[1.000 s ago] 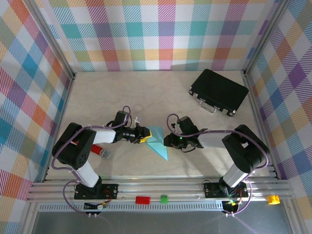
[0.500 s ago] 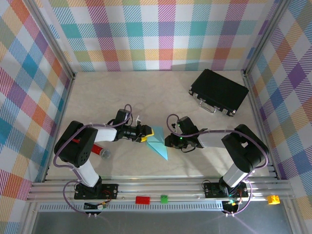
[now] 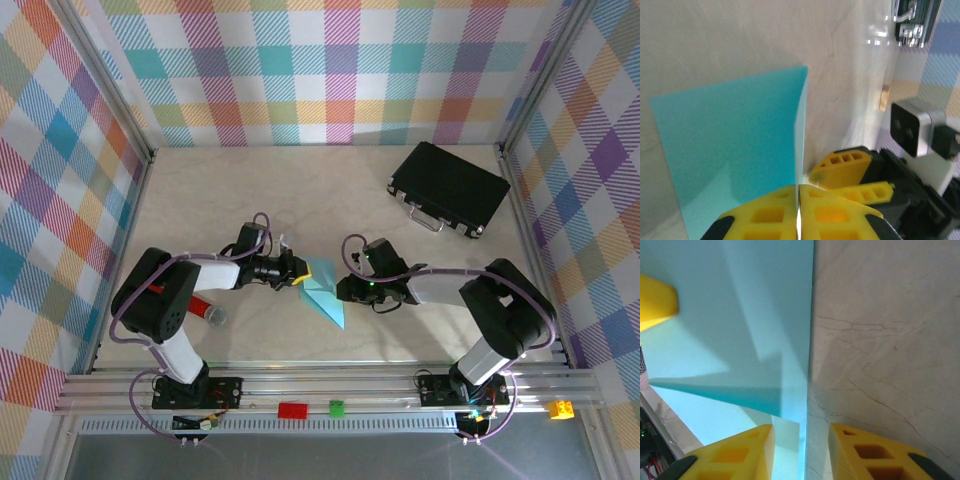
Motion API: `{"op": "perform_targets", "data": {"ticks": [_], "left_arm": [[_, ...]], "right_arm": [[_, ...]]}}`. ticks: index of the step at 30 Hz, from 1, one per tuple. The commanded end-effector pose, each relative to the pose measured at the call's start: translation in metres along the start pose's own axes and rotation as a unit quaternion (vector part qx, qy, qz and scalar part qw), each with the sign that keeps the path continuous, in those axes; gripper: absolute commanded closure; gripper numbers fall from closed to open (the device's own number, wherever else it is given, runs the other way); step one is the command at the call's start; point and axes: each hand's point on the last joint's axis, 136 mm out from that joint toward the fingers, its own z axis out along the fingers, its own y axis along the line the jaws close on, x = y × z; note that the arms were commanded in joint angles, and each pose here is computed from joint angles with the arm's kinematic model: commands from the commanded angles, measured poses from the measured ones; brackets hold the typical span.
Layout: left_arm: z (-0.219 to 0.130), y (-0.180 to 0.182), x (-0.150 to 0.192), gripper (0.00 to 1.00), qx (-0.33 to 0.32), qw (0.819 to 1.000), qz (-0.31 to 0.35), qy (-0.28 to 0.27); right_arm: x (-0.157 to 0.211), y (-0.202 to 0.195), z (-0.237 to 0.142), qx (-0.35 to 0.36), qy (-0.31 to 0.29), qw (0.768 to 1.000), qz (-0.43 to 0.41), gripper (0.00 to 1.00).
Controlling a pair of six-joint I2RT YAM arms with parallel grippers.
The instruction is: Fold a paper plane with a square sheet of paper (pick it up from the middle)
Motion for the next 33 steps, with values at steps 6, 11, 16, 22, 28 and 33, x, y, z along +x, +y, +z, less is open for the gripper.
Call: {"op": "perform_targets", "data": {"ticks": [6, 11, 16, 22, 28, 33], "left_arm": [[-0.013, -0.01, -0.024, 0.94, -0.008, 0.993, -0.015, -0.117], [-0.009, -0.018, -0.02, 0.95, -0.019, 0.992, -0.005, -0.123], [-0.01, -0.027, -0.019, 0.87, -0.012, 0.993, 0.0, -0.121], [-0.008, -0.04, -0.016, 0.76, 0.009, 0.995, 0.014, -0.103], [-0.007, -0.046, -0.015, 0.77, 0.02, 0.995, 0.019, -0.095], [-0.008, -0.053, -0.016, 0.78, 0.027, 0.995, 0.024, -0.094]], "right_arm": [[-0.03, 0.012, -0.032, 0.036, -0.101, 0.988, -0.108, 0.57], [-0.029, 0.035, -0.037, 0.049, -0.157, 0.953, -0.255, 0.54], [-0.003, 0.054, -0.014, 0.097, -0.153, 0.883, -0.434, 0.55], [0.004, 0.051, 0.005, 0.152, -0.156, 0.842, -0.494, 0.55], [-0.004, 0.037, 0.008, 0.201, -0.163, 0.82, -0.511, 0.55], [-0.001, 0.028, 0.015, 0.213, -0.147, 0.818, -0.513, 0.59]]}}
